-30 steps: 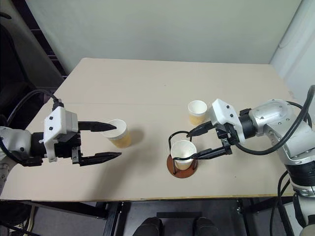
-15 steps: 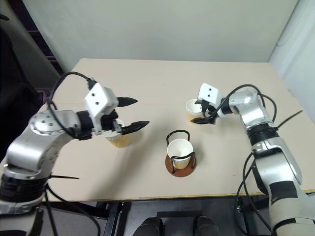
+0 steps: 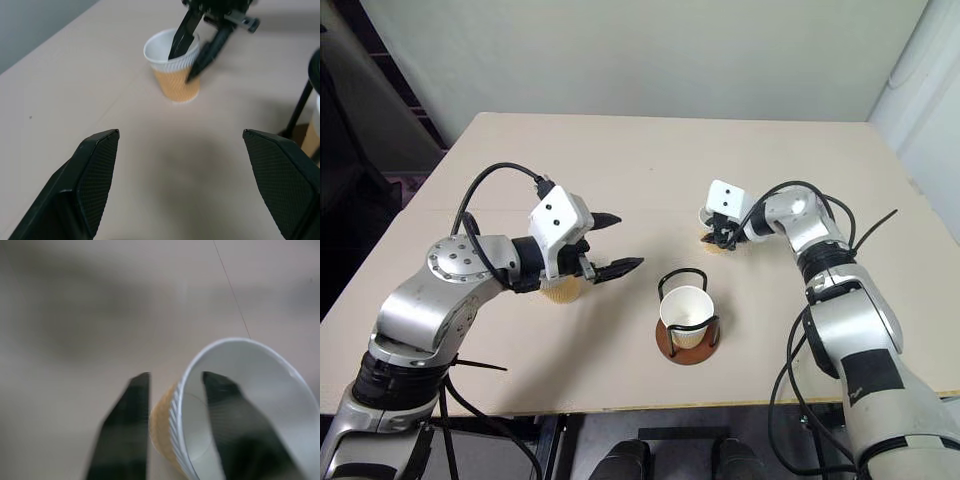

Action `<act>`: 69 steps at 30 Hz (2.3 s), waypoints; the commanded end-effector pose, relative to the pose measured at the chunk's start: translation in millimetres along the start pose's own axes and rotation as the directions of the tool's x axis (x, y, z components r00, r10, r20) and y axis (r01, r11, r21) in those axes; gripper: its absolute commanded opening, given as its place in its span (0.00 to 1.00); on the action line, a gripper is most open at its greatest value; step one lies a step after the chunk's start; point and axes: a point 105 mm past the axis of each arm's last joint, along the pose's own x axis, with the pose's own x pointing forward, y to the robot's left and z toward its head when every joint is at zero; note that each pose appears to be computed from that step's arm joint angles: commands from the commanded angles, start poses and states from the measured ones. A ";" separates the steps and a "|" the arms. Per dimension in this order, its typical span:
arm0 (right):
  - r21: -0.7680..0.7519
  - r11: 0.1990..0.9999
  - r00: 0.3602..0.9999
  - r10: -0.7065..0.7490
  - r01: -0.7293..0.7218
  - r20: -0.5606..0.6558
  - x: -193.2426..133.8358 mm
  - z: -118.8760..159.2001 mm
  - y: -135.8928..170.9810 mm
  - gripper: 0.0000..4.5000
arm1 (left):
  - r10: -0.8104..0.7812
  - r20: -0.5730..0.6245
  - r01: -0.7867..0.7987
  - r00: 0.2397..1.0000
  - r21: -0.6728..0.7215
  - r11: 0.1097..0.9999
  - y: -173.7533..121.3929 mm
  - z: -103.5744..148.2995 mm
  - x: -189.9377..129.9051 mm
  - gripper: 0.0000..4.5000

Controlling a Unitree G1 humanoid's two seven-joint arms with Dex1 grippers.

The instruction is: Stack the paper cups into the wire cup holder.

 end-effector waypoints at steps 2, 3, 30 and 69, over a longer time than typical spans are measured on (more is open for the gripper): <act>-0.037 0.999 0.996 -0.016 0.020 0.083 -13.6 23.5 -13.1 0.00 | 0.012 0.036 -0.014 0.999 0.059 0.998 1.1 13.4 -7.2 0.95; -0.044 0.999 0.995 -0.006 0.011 0.103 -18.5 27.9 -14.3 0.00 | 0.009 0.042 -0.011 0.999 0.066 0.998 1.3 14.8 -8.2 0.95; -0.283 0.891 0.879 0.421 -0.355 0.223 -102.9 107.0 109.6 0.00 | -0.334 -0.075 0.341 0.940 0.122 0.932 -32.3 6.5 -66.2 0.95; -0.104 0.990 0.839 0.139 -0.098 0.527 -53.8 153.5 63.8 0.92 | -0.010 -0.478 0.128 0.878 0.215 0.968 50.5 -71.2 -110.4 0.95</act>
